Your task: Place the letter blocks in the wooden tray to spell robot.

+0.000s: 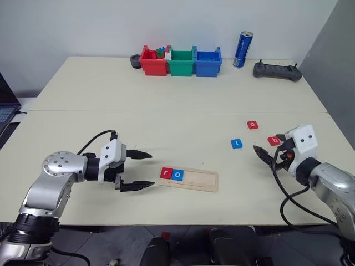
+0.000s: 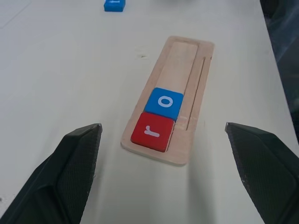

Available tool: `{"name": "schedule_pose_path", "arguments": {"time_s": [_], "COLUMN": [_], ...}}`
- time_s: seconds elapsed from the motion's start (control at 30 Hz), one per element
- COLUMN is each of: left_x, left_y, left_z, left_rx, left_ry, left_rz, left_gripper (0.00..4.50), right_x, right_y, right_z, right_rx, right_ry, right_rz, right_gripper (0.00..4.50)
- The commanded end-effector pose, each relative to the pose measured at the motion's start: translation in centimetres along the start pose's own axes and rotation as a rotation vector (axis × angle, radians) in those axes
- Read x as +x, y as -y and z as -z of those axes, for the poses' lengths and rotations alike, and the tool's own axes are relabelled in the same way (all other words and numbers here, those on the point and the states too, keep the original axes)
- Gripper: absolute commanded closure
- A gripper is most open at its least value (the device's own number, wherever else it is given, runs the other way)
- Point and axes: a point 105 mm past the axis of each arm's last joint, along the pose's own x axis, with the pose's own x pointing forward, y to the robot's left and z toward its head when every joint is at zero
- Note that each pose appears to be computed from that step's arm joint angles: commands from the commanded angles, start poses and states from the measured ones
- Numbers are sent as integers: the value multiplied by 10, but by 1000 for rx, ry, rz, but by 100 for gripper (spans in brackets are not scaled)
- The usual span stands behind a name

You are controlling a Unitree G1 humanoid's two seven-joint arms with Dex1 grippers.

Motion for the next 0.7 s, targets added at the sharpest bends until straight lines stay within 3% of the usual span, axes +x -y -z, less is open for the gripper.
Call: {"name": "schedule_pose_path", "arguments": {"time_s": [0.03, 0.47, 0.7], "left_x": [-6, -7, -8], "left_y": [6, 12, 12], "left_z": [-15, -37, -39], "left_rx": [38, 59, 53], "left_ry": [21, 45, 42], "left_rz": [21, 28, -10], "left_gripper": [2, 2, 2], "right_x": [6, 44, 45], "right_y": [23, 57, 55], "right_z": [1, 51, 52], "right_rx": [-13, 124, 140], "right_ry": [-6, -79, -65], "right_rz": [146, 275, 249], "right_gripper": [0, 0, 0]}}
